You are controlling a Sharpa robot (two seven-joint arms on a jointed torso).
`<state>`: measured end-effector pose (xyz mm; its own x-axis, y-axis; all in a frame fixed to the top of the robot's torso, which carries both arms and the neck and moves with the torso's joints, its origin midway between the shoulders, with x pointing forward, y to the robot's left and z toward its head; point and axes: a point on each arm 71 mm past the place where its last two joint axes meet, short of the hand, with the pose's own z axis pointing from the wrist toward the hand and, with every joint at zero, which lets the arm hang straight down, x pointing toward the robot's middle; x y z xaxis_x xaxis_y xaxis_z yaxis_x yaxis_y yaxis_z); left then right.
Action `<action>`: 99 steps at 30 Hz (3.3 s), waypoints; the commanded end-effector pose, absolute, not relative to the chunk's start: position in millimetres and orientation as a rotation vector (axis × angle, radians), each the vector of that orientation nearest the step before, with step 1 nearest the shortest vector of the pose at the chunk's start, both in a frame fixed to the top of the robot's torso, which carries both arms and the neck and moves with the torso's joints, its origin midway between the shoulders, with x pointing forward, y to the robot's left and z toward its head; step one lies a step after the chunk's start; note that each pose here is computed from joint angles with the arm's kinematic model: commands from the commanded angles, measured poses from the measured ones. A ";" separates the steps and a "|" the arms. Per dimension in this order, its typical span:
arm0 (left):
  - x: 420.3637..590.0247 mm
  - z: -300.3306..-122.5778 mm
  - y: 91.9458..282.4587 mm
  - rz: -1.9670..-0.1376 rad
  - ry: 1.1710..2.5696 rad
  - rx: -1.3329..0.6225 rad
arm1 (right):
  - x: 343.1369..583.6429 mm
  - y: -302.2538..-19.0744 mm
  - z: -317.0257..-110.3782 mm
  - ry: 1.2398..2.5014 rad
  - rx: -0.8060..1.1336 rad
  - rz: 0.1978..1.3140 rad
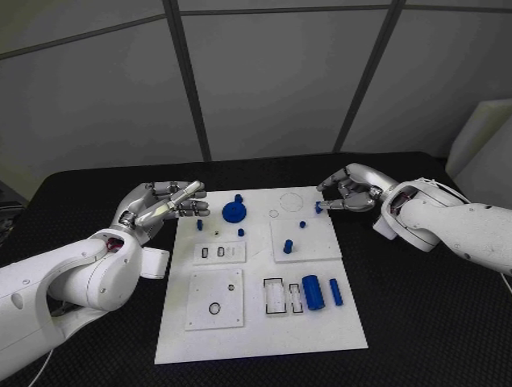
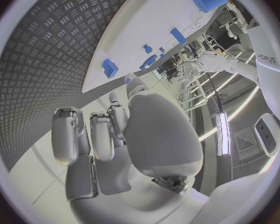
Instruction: Assemble the parts on the task board
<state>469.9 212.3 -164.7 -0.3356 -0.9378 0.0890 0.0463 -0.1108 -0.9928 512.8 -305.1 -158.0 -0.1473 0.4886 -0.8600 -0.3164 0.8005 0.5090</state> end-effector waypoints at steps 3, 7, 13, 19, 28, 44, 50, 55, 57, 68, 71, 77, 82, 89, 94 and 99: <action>470.0 -163.6 211.3 -1.580 1.356 -1.041 | 513.1 -303.8 -165.7 1.614 0.150 0.727; 470.0 -163.8 211.2 -1.580 1.356 -1.042 | 512.9 -302.8 -171.3 1.629 0.154 0.725; 470.2 -164.5 210.9 -1.580 1.357 -1.043 | 514.2 -304.0 -175.0 1.630 0.165 0.713; 470.3 -165.0 210.8 -1.579 1.357 -1.044 | 515.9 -303.7 -176.0 1.627 0.170 0.707; 470.5 -165.4 210.0 -1.579 1.359 -1.045 | 517.9 -301.0 -177.4 1.632 0.172 0.706; 470.2 -165.4 210.3 -1.578 1.359 -1.046 | 519.9 -302.5 -179.3 1.645 0.174 0.680; 470.2 -165.5 210.4 -1.578 1.359 -1.046 | 520.6 -303.8 -179.7 1.646 0.176 0.669; 470.2 -165.7 210.6 -1.577 1.358 -1.046 | 520.7 -302.5 -179.9 1.648 0.174 0.671; 470.2 -165.8 210.5 -1.577 1.359 -1.046 | 520.7 -301.2 -179.8 1.649 0.171 0.673; 470.0 -166.2 210.5 -1.577 1.359 -1.047 | 521.0 -298.6 -180.2 1.652 0.169 0.674; 469.9 -166.2 210.4 -1.577 1.359 -1.047 | 521.2 -298.6 -179.8 1.646 0.170 0.671; 469.8 -166.2 210.5 -1.577 1.359 -1.047 | 521.3 -298.0 -178.0 1.619 0.170 0.671; 469.8 -166.4 210.7 -1.576 1.359 -1.048 | 521.4 -298.4 -176.6 1.598 0.170 0.665; 469.5 -166.8 211.3 -1.575 1.360 -1.049 | 517.9 -297.0 -171.1 1.542 0.168 0.628; 469.1 -166.8 212.1 -1.573 1.360 -1.050 | 508.1 -290.7 -163.9 1.514 0.162 0.611; 469.1 -166.9 213.1 -1.570 1.359 -1.050 | 497.9 -275.3 -151.6 1.476 0.161 0.630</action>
